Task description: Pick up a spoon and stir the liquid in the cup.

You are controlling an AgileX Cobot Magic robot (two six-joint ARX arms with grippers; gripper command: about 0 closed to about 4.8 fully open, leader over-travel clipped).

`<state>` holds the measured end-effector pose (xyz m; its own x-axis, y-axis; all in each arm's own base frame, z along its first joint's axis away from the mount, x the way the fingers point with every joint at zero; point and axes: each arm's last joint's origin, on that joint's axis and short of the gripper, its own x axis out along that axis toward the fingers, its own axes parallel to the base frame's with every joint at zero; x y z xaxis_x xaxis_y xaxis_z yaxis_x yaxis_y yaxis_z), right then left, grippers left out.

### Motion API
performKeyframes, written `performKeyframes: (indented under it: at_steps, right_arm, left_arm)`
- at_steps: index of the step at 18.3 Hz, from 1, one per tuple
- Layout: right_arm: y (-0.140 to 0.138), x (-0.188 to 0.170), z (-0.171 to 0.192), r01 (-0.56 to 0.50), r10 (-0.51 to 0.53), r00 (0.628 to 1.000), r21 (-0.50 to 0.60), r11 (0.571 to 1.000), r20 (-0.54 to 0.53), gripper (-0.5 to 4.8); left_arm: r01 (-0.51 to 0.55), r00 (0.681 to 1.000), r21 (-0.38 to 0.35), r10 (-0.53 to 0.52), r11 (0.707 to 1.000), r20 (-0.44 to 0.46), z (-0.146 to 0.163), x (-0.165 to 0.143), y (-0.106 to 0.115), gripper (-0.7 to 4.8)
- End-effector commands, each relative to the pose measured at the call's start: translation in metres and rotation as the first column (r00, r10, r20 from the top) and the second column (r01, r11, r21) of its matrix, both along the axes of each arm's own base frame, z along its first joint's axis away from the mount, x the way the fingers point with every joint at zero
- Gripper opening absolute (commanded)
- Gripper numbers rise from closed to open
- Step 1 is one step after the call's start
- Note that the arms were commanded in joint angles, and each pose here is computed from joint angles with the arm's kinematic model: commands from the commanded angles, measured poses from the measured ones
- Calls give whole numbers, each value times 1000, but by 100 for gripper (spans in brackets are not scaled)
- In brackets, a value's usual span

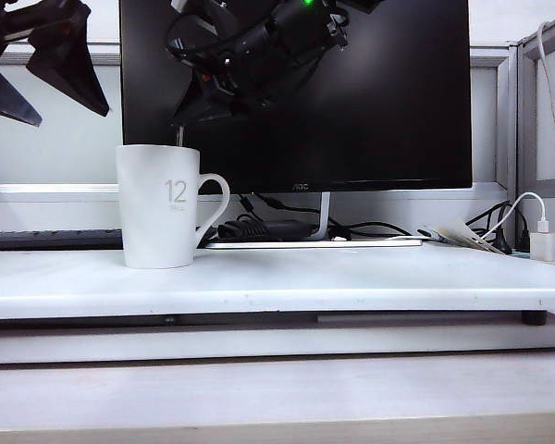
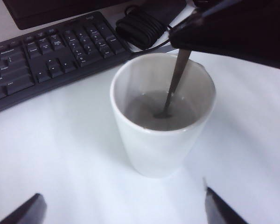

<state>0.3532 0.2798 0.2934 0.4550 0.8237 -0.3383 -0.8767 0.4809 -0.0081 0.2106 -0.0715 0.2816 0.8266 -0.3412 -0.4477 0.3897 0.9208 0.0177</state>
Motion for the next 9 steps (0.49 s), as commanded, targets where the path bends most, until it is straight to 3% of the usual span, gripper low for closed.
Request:
performKeyframes:
  at_steps: [1,3,4,5,6,9]
  right_arm:
    - [-1,1,7,1,-2,999,17,1000,40,-1]
    - [-1,1,7,1,-2,999,17,1000,39,50]
    - [-1,1,7,-1,0,999,18,1000,39,251]
    - [-1,1,7,-4,3,999,19,1000,38,356]
    - [-1,1,7,-5,4,999,19,1000,38,425]
    - [-3,-2,14,-4,2,999,30,1000,52,445]
  left_arm:
    - [-1,1000,-3,1,1000,9,1,0,0,479]
    - [-1,1000,-2,1,1000,8,1,0,0,479]
    - [-1,1000,-3,1,1000,9,1,0,0,479]
    - [-1,1000,-3,1,1000,9,1,0,0,479]
    - [-1,1000,-3,1,1000,9,1,0,0,479]
    - [0,1000,-8,0,1000,24,3,1,0,479]
